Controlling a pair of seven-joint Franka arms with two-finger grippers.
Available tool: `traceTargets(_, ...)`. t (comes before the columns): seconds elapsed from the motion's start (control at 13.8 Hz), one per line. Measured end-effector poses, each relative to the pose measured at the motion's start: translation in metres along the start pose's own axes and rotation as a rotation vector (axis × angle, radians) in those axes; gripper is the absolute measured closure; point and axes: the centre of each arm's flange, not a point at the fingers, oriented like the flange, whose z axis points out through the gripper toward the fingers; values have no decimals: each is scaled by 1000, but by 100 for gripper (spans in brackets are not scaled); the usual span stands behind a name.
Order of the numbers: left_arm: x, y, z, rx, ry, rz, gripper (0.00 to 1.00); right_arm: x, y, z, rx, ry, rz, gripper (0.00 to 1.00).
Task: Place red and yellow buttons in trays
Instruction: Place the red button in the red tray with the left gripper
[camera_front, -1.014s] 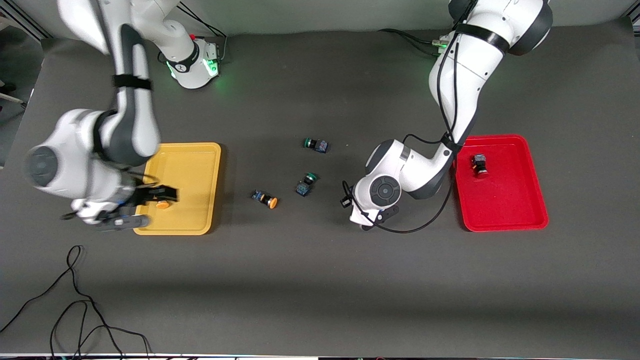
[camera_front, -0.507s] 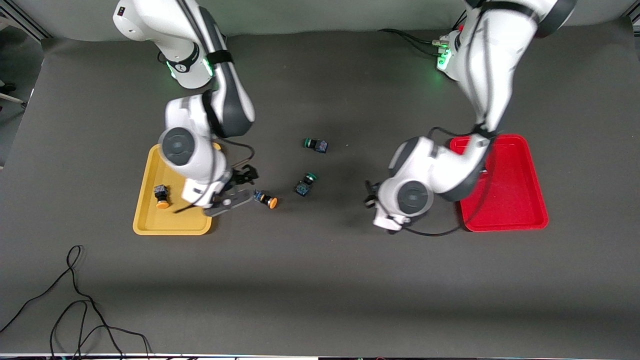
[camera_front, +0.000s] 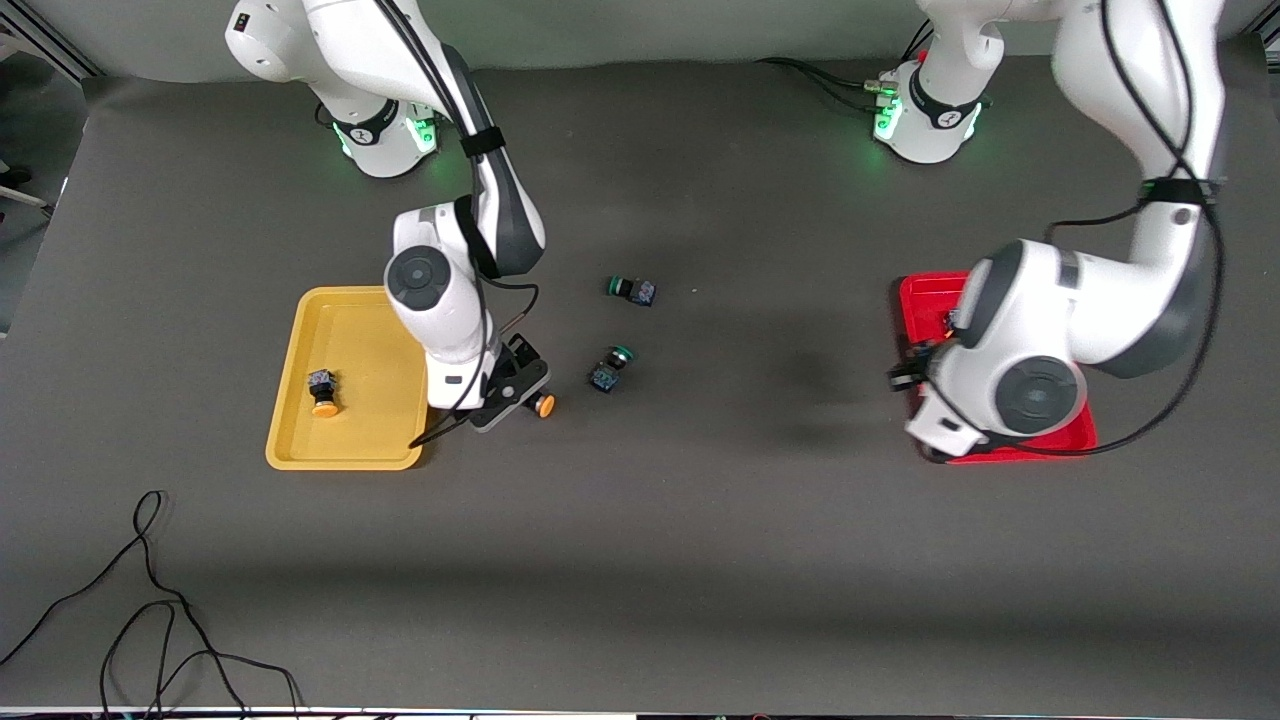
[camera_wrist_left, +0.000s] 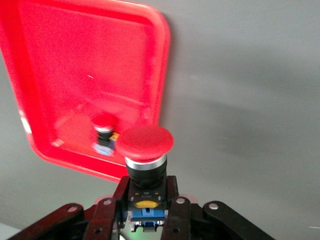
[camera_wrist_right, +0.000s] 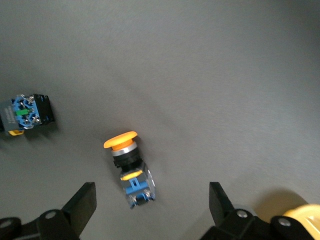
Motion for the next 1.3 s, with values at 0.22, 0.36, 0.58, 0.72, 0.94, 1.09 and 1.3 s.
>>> traceTargets(0.22,31,-78,57,0,34,81,67,-6,-15,31,-41,-2,-30,0)
traceTargets(0.36,43,-115,93,-4,83,135,67,-8,-18,45,-66,1,-42,0)
traceTargets(0.58,46,-146,143,-30,121,157,67,-10,-20,55,-55,7,-11,0)
traceTargets(0.72,42,-144,162,-37,113,166,67,-13,-19,60,-37,11,7,7)
traceTargets(0.94,40,-140,164,-37,109,174,54,-15,-15,62,-30,11,18,26)
traceTargets(1.09,42,-142,150,-33,136,171,27,-14,-13,61,-12,-3,27,52)
traceTargets(1.3,33,-153,94,-13,202,153,0,-5,-8,48,49,-23,55,67)
